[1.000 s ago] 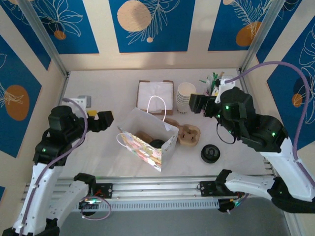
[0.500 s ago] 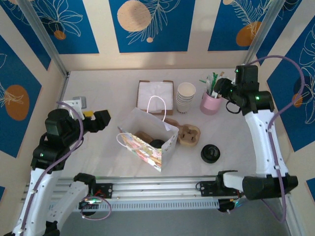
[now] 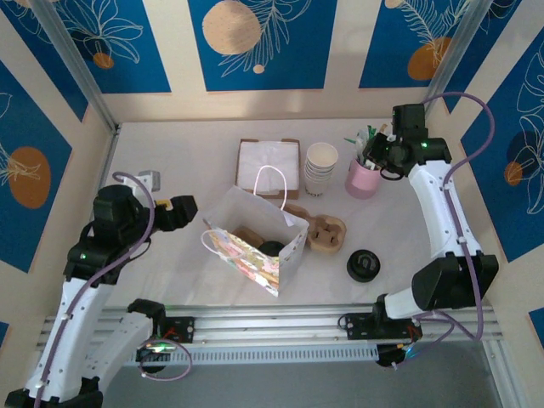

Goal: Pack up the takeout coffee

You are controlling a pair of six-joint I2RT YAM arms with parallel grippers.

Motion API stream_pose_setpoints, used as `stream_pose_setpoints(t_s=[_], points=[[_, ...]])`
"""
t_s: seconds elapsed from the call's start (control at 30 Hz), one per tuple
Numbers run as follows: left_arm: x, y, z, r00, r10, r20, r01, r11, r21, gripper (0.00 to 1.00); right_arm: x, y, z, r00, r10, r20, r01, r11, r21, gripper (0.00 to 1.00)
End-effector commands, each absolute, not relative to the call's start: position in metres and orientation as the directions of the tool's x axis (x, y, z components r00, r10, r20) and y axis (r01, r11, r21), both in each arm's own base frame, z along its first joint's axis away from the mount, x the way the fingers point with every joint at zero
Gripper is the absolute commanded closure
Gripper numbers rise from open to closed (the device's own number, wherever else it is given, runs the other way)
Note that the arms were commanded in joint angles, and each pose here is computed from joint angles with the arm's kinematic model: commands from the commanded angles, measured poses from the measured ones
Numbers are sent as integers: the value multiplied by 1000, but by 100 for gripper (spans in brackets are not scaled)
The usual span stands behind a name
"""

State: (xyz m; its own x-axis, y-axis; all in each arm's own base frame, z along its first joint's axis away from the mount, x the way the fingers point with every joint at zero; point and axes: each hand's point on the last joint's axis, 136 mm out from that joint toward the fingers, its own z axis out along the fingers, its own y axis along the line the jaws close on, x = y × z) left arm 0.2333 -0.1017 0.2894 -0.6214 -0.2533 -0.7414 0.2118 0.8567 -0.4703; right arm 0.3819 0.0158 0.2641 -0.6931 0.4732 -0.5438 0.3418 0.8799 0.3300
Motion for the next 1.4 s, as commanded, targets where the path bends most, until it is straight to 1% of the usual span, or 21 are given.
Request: stream_pose_setpoints(t_s=[0.0,0.07,0.23,0.47,0.5,0.57,0.73,0.87,1.13,1.37], points=[[230,-107,284,-641,-248,-726,223,845,-486,13,391,11,277,-661,480,-577,345,877,335,61],[230,-107,284,-641,-245,-727,224,846,-483,13,393,9,274,-660,480,-577,355,877,323,64],[230,-107,284,-641,-241,-729,229,846,-482,13,397,8,270,-659,480,-579,361,878,315,65],[230,-109,282,-646,-234,-727,240,842,-484,13,405,10,266,-668,473,-575,352,881,315,76],[230,-110,282,-647,-233,-726,240,841,-484,13,405,9,266,-668,473,-574,355,881,313,79],[230,-110,282,-648,-230,-726,241,842,-482,13,405,9,266,-670,470,-575,355,883,308,81],[231,-110,284,-643,-229,-731,247,842,-481,13,403,10,278,-665,433,-608,327,901,284,89],[232,-112,284,-647,-218,-731,256,840,-478,13,398,14,291,-663,389,-640,291,921,259,93],[233,-113,285,-652,-202,-731,267,841,-471,13,379,24,322,-645,311,-698,205,950,234,93],[231,-114,288,-651,-203,-731,271,838,-474,14,357,25,351,-600,269,-754,150,963,224,92]])
